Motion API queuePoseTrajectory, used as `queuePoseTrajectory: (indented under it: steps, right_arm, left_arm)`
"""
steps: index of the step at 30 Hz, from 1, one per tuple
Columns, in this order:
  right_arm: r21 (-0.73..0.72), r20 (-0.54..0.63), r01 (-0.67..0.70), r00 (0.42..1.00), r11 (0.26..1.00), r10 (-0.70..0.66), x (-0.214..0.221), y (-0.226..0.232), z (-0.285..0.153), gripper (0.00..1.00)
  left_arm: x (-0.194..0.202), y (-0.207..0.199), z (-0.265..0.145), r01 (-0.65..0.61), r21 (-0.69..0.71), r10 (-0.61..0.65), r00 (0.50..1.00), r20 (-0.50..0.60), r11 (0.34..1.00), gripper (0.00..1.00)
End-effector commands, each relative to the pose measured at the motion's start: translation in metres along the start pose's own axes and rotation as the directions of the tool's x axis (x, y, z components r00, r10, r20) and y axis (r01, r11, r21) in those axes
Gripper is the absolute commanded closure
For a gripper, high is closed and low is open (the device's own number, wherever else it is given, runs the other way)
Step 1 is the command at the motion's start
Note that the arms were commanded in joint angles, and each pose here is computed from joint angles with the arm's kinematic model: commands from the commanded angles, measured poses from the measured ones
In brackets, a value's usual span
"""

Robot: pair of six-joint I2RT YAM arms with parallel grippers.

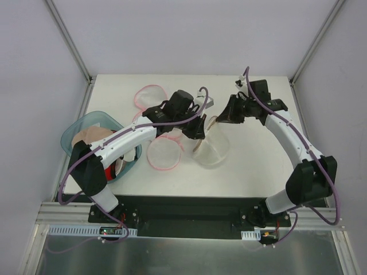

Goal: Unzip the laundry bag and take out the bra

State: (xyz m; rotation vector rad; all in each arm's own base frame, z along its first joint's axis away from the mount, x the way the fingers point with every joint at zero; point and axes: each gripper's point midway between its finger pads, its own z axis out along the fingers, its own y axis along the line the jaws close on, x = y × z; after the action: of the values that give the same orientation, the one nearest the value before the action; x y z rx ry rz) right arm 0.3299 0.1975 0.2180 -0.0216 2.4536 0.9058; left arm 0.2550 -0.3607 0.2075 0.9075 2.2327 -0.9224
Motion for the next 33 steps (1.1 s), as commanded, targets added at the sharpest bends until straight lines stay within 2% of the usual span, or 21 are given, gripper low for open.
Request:
queuePoseTrajectory:
  steps: [1, 5, 9, 14, 16, 19, 23, 24, 25, 28, 29, 31, 33]
  right_arm:
    - [-0.022, 0.071, 0.0, 0.997, 1.0, 0.002, -0.036, -0.014, 0.012, 0.99]
    - [-0.077, 0.056, -0.005, 0.998, 0.997, 0.01, -0.032, -0.007, 0.015, 0.98]
    - [-0.054, 0.091, 0.021, 0.996, 0.998, -0.016, -0.033, -0.005, 0.001, 0.99]
    - [0.087, 0.108, 0.038, 0.993, 0.996, -0.047, -0.028, -0.033, -0.011, 0.98]
    - [0.12, 0.111, -0.021, 0.994, 0.993, 0.007, -0.027, -0.052, -0.011, 0.99]
    - [0.109, 0.134, -0.073, 0.989, 0.991, 0.058, -0.03, -0.057, -0.007, 0.99]
    - [0.031, 0.166, -0.046, 0.985, 0.998, 0.04, -0.033, -0.036, -0.012, 0.98]
    - [0.025, 0.174, -0.04, 0.984, 0.999, 0.035, -0.032, -0.033, -0.014, 0.99]
    - [0.022, 0.17, -0.036, 0.985, 0.999, 0.032, -0.028, -0.03, -0.015, 0.99]
    - [0.0, 0.18, -0.017, 0.984, 1.0, 0.017, -0.021, -0.017, -0.024, 0.99]
    - [-0.008, 0.178, -0.01, 0.984, 1.0, 0.011, -0.015, -0.014, -0.027, 0.99]
    - [-0.018, 0.161, 0.011, 0.987, 1.0, -0.008, -0.006, -0.006, -0.028, 0.98]
    - [-0.011, 0.146, 0.029, 0.989, 1.0, -0.027, 0.002, -0.004, -0.031, 0.98]
  left_arm:
    - [0.012, -0.01, -0.02, -0.034, 0.025, 0.034, 0.999, -0.023, 0.999, 1.0]
    - [0.014, -0.008, -0.021, -0.05, 0.016, 0.05, 0.998, -0.023, 0.999, 1.0]
    - [0.017, 0.0, -0.021, -0.072, -0.016, 0.071, 0.997, -0.026, 0.997, 1.0]
    - [0.018, -0.004, -0.03, -0.142, 0.003, 0.142, 0.99, -0.01, 0.99, 1.0]
    - [0.02, -0.006, -0.032, -0.152, 0.017, 0.152, 0.988, -0.009, 0.988, 1.0]
    - [0.019, -0.009, -0.037, -0.191, 0.028, 0.191, 0.982, 0.007, 0.981, 1.0]
    - [0.018, -0.009, -0.035, -0.202, 0.03, 0.201, 0.979, 0.015, 0.979, 1.0]
    - [0.018, -0.008, -0.033, -0.198, 0.03, 0.197, 0.98, 0.012, 0.98, 0.94]
    - [0.018, -0.008, -0.031, -0.196, 0.034, 0.196, 0.981, 0.009, 0.98, 0.78]
    - [0.011, -0.014, -0.029, -0.194, 0.063, 0.193, 0.981, 0.016, 0.979, 0.18]
    - [0.005, -0.016, -0.03, -0.196, 0.067, 0.194, 0.981, 0.03, 0.978, 0.08]
    - [-0.001, -0.02, -0.032, -0.203, 0.077, 0.2, 0.979, 0.042, 0.976, 0.01]
    - [-0.014, -0.022, -0.034, -0.208, 0.065, 0.203, 0.977, 0.069, 0.976, 0.01]
